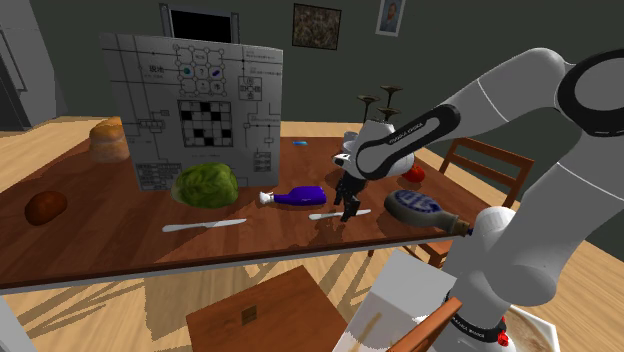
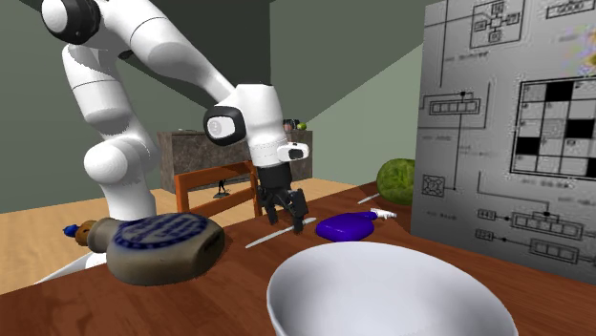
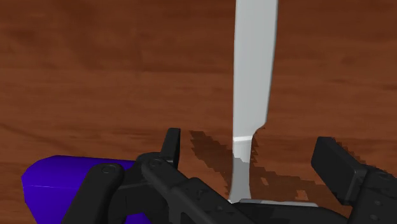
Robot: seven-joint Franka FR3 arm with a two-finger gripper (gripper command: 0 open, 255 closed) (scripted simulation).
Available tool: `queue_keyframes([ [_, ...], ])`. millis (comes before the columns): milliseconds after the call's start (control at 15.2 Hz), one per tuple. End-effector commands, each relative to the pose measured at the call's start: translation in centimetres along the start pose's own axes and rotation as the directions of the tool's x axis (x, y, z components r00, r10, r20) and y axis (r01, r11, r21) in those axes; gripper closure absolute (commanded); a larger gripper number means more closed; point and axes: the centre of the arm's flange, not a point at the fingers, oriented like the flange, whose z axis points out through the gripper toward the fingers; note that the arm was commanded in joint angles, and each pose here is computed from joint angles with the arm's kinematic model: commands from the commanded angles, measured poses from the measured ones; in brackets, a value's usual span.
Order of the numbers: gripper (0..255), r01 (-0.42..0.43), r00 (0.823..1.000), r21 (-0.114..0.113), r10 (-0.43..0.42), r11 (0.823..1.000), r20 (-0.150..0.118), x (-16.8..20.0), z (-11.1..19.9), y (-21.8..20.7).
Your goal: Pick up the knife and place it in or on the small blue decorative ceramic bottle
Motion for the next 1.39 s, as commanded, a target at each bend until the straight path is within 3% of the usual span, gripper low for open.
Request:
queue_keyframes([
  [0,0,0.0,1.0,0.0,0.0,1.0,0.0,0.0,0.0,0.0],
  [66,255,0.0,1.0,0.0,0.0,1.0,0.0,0.0,0.0,0.0],
  [660,255,0.0,1.0,0.0,0.0,1.0,0.0,0.0,0.0,0.0],
  [1320,255,0.0,1.0,0.0,0.0,1.0,0.0,1.1,-5.2,0.3],
])
